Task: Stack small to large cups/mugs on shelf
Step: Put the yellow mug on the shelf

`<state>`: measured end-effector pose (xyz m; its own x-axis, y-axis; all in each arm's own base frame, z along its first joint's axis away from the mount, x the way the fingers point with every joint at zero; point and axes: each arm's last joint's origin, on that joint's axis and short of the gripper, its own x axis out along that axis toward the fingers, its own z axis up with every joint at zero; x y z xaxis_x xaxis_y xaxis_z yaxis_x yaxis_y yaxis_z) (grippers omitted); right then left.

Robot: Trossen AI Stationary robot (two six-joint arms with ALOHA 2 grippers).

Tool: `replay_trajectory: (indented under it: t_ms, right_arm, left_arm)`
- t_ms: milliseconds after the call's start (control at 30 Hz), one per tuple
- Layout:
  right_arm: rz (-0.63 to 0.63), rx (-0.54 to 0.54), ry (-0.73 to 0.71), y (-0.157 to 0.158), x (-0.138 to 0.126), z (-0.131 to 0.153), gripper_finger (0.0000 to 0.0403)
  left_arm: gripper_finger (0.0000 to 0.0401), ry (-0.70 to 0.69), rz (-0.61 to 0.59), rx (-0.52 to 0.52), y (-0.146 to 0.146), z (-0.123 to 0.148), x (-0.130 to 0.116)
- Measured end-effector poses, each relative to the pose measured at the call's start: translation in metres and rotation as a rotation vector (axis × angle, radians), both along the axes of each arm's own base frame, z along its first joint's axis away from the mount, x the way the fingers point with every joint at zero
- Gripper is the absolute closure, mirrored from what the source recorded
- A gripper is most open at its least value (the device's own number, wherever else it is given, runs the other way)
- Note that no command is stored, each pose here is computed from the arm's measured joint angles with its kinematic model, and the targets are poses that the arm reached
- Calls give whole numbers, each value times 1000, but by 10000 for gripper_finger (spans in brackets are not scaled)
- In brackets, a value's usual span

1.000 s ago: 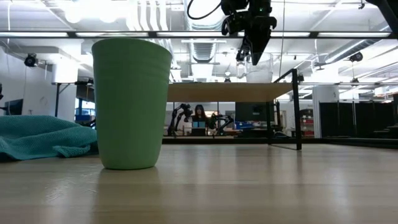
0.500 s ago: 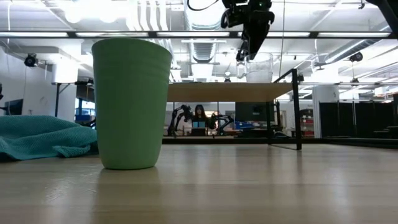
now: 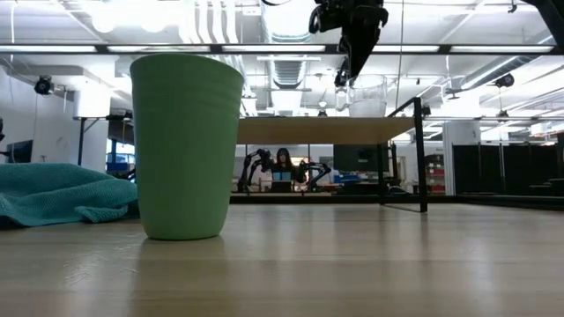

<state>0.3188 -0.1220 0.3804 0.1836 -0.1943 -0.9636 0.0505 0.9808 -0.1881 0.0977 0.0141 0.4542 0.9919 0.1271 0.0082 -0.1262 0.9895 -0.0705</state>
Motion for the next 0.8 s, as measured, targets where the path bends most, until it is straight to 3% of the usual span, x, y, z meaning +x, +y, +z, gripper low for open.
replay_trajectory:
  t_ms: [133,267,567,800]
  right_arm:
    - [37,74,-38,20,4,3,351]
    - [89,80,-69,45,2,12,351]
    - [17,229,-195,98,-22,41,351]
    - [-58,296,-207,130,-32,45,348]
  left_arm:
    - [299,2,0,0,0,-1,0]
    - [299,8,0,6,0,-1,2]
    - [299,-10,0,10,-1,0,-5]
    - [299,-27,0,13,-2,0,-12]
